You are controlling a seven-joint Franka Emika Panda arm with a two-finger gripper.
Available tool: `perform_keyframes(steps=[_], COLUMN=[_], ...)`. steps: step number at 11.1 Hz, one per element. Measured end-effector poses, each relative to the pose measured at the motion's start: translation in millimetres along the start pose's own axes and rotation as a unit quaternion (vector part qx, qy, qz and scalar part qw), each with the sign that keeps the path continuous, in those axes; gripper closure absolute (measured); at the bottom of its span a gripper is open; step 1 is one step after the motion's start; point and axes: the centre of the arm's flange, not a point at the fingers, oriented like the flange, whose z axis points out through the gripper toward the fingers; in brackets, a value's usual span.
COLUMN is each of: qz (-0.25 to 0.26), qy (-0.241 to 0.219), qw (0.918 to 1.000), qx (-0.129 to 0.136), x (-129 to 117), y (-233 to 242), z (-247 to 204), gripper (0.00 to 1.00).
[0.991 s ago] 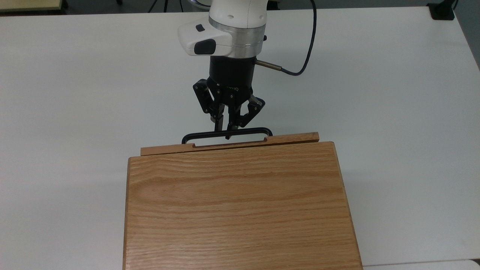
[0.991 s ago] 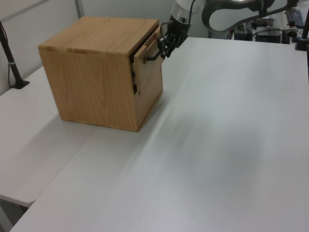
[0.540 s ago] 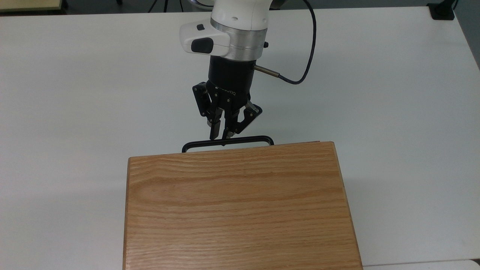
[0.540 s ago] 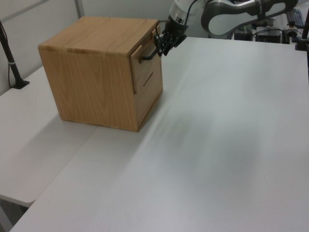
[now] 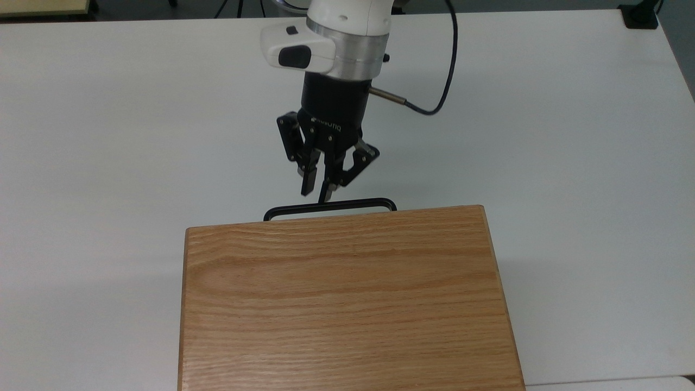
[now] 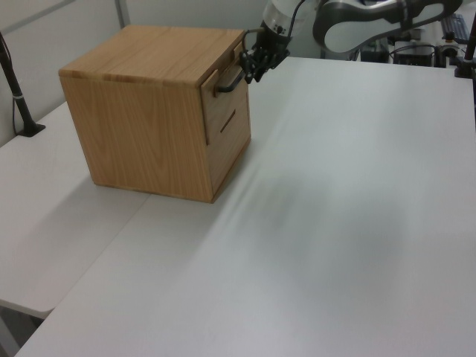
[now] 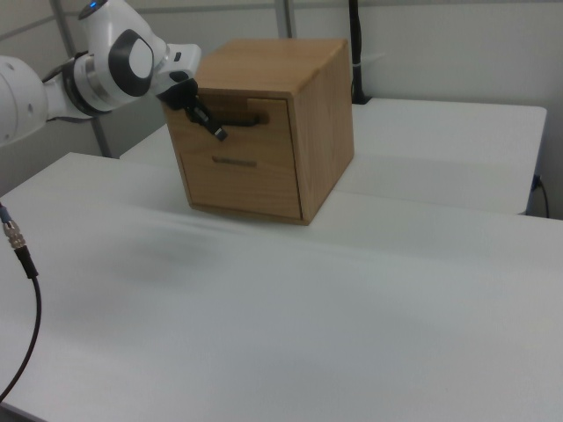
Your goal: Close the drawer by sliding it
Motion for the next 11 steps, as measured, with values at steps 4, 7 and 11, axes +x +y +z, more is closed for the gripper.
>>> perform_keyframes(steps=[4, 7, 11], qz=[-0.033, -0.084, -0.114], qy=[-0.116, -0.161, -0.184], qw=[0.9918, 0.9827, 0.9758], qx=[-0.04, -0.037, -0.032], x=[-21, -40, -44], y=[25, 50, 95], z=[-54, -109, -141], gripper=[0.73, 0.67, 0.12])
